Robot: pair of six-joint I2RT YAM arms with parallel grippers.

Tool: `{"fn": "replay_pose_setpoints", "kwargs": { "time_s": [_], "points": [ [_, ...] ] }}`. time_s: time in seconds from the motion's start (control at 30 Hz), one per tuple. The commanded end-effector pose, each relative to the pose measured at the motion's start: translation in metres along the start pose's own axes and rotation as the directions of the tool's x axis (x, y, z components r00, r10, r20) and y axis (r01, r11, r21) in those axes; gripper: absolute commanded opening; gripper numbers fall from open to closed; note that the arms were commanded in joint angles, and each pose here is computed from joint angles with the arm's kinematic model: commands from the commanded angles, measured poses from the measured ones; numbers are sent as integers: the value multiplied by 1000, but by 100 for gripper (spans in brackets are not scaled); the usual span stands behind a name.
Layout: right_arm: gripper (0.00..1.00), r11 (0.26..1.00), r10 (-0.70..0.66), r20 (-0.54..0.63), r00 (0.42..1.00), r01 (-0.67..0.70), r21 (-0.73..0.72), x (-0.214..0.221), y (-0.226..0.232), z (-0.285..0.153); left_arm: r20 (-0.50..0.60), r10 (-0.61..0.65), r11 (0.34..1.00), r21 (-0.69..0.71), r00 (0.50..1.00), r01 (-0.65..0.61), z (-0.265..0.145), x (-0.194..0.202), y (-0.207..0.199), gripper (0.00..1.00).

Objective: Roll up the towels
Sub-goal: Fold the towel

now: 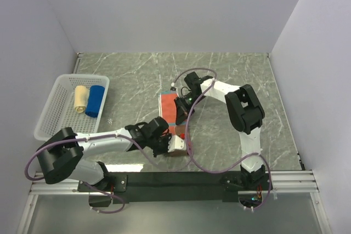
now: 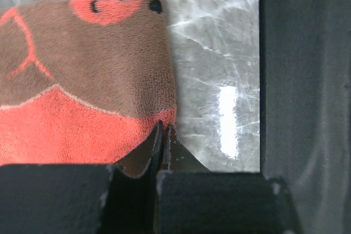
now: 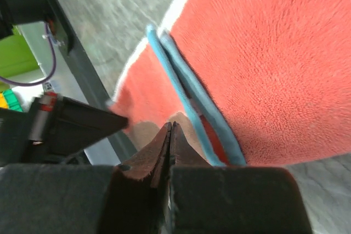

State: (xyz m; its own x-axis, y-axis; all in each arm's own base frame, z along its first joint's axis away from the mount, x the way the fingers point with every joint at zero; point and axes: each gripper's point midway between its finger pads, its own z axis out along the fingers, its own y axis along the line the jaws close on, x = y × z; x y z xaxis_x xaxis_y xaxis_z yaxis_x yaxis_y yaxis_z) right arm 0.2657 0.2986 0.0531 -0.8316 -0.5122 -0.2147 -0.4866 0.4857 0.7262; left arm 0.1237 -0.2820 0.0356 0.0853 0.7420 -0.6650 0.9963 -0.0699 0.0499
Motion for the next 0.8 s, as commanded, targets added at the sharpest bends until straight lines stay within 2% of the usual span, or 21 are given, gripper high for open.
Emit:
{"fn": "replay_pose_setpoints", "kwargs": {
  "time_s": [0.0,0.3,0.77],
  "points": [
    [0,1000,22,-80,997,-22,3,24,-12,19,67,-102,992,86,993,96,-10,-26,4,1],
    [0,1000,26,-133,991,-28,-8,33,-14,40,129,-279,953,158,952,258,-36,-47,35,1],
    [0,999,-38,-135,990,40,6,28,3,21,193,-378,925,36,905,379,-50,-37,106,1]
  ]
}}
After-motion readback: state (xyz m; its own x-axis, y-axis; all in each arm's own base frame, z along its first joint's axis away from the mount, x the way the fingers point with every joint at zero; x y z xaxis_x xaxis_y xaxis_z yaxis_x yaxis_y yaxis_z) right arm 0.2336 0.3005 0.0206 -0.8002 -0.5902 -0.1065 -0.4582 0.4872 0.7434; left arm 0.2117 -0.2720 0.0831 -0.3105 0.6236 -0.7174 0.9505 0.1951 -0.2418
